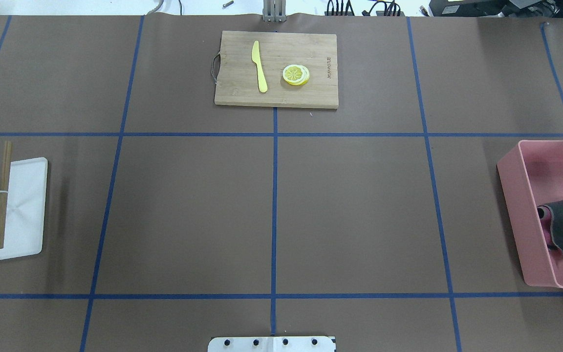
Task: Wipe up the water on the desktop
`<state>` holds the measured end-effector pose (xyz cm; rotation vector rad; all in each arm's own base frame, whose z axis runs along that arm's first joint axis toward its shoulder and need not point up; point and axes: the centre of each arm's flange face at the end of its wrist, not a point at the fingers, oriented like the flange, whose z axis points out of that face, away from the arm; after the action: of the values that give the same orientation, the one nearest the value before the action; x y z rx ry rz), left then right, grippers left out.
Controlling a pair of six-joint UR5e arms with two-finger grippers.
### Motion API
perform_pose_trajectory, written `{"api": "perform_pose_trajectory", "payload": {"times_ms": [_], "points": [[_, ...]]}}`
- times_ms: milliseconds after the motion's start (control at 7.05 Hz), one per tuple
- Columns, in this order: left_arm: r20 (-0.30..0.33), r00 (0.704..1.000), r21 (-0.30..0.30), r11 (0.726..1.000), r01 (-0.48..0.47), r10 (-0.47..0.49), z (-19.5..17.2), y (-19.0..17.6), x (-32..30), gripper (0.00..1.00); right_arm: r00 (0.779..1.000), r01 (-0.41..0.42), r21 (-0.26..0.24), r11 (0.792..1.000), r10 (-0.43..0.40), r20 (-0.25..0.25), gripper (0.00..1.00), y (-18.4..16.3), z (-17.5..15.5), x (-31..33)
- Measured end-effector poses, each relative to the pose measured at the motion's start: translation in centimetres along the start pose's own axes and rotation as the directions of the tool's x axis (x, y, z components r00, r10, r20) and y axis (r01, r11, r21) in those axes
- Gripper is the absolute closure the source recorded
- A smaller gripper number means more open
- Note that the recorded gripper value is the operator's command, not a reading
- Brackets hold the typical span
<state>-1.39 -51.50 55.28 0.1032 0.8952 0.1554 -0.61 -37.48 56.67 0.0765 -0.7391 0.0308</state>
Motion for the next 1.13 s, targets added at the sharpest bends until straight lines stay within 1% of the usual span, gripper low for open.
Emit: {"api": "perform_pose_trajectory", "payload": {"times_ms": [142,284,567,709,851,993,1135], "points": [[-0.023,0.999,0.012,1.0,-0.022,0.022,-0.4,1.4,-0.7,0.02,1.0,0.002,0.007,1.0,-0.002,-0.007,0.0,-0.2,-0.1,0.0],[-0.025,0.999,0.032,0.998,-0.045,0.046,-1.1,2.2,-0.4,0.02,1.0,0.007,0.018,1.0,-0.006,-0.02,0.0,-0.4,-0.3,0.0],[-0.014,0.997,0.052,0.996,-0.071,0.072,-1.6,1.7,-0.1,0.02,0.999,0.029,0.045,0.999,-0.027,-0.044,0.0,-1.1,-0.7,-0.3],[0.011,0.997,0.063,0.995,-0.081,0.081,-2.2,1.3,0.1,0.02,0.995,0.075,0.057,0.996,-0.071,-0.067,0.0,-1.5,-0.9,-0.4],[0.067,0.995,0.065,0.995,-0.08,0.075,-2.6,1.4,-0.4,0.02,0.987,0.145,0.056,0.988,-0.14,-0.083,0.0,-2.0,-0.8,-0.3],[0.108,0.992,0.06,0.996,-0.073,0.066,-2.6,1.9,-1.1,0.02,0.979,0.189,0.052,0.981,-0.184,-0.094,0.0,-2.6,-0.5,-0.1],[0.121,0.991,0.054,0.996,-0.069,0.062,-2.4,2.6,-1.5,0.02,0.974,0.208,0.052,0.977,-0.202,-0.1,0.0,-3.1,-0.3,-0.1]]}}
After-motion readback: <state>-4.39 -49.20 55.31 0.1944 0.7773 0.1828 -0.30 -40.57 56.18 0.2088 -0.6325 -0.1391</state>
